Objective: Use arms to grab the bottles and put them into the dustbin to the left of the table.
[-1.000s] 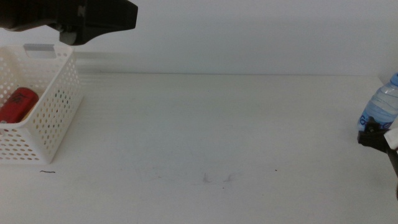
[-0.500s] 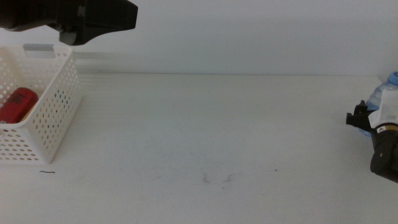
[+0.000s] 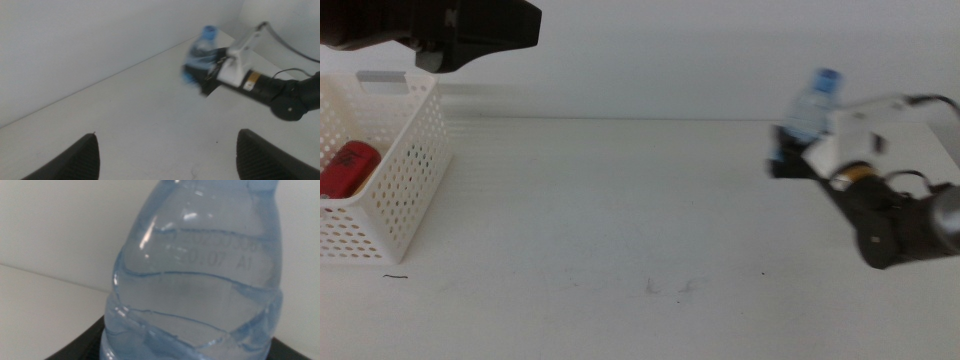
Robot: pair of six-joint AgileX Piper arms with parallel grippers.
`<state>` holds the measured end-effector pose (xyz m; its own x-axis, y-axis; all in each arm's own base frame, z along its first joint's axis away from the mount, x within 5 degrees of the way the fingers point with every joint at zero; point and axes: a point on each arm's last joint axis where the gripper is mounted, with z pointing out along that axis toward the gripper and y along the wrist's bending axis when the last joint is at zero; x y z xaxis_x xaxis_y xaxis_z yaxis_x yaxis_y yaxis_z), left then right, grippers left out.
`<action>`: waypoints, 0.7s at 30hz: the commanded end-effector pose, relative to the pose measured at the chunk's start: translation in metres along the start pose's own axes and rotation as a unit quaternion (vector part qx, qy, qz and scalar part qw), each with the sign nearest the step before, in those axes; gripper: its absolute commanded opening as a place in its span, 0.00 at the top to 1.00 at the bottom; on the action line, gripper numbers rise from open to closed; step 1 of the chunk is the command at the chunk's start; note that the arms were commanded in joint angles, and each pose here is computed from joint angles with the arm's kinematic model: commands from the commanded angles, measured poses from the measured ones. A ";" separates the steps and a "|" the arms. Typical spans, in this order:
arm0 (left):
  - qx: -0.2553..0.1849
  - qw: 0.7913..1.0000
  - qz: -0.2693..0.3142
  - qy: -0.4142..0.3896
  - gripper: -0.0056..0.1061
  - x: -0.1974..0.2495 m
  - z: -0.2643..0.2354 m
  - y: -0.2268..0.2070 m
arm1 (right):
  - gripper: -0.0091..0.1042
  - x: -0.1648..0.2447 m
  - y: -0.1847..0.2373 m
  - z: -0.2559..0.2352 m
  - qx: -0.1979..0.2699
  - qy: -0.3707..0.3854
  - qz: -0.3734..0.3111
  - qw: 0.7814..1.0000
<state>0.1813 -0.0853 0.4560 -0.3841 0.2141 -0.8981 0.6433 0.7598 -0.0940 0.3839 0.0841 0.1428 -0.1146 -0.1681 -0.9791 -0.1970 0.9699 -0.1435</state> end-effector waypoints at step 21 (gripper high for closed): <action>-0.002 1.000 0.000 -0.007 0.11 -0.001 -0.001 0.000 | 0.36 0.001 0.175 0.034 -0.259 0.000 -0.032 0.965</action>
<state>0.1813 -0.0853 0.4560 -0.3841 0.2141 -0.8981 0.6433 0.7598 -0.0940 0.3813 0.2586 0.1051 -0.0848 -0.2358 -0.9681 -0.6687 0.7337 -0.1202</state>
